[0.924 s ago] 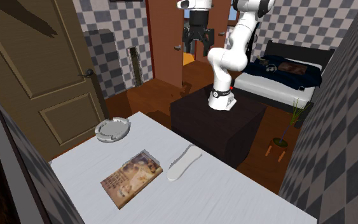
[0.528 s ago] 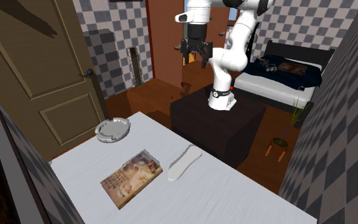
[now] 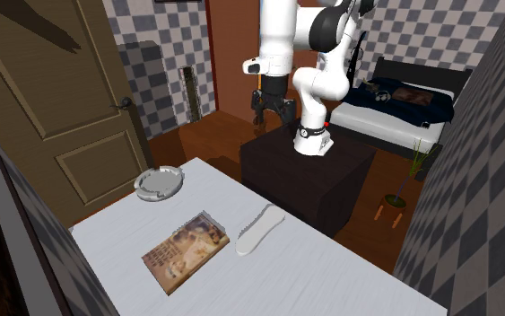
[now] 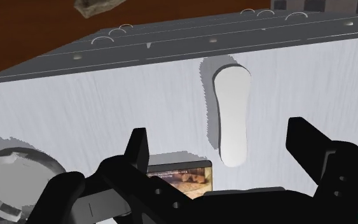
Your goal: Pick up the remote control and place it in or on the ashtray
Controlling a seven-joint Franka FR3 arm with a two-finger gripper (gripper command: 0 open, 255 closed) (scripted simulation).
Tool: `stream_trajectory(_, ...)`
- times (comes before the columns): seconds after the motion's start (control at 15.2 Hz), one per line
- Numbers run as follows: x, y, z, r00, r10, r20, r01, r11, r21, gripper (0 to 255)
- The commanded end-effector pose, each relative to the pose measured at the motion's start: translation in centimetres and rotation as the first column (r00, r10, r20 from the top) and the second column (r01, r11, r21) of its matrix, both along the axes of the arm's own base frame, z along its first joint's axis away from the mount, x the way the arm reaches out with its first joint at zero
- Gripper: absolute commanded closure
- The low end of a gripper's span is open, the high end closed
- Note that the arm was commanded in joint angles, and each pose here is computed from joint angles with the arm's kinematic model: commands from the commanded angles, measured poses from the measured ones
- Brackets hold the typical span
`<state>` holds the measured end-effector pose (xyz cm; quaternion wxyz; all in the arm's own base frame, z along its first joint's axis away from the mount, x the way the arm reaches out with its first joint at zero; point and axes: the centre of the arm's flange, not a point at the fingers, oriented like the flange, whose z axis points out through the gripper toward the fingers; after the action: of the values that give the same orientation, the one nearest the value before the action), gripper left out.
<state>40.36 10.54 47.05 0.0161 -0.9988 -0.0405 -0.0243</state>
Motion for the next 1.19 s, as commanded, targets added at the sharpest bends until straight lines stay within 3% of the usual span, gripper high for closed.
stream_trajectory(0.0,1.2,1.0,-1.9,1.000,0.001,-0.003,-0.001,1.000,-0.004,0)
stream_trajectory(1.12,11.9,9.3,-20.5,0.999,0.008,-0.047,-0.010,0.999,-0.046,0)
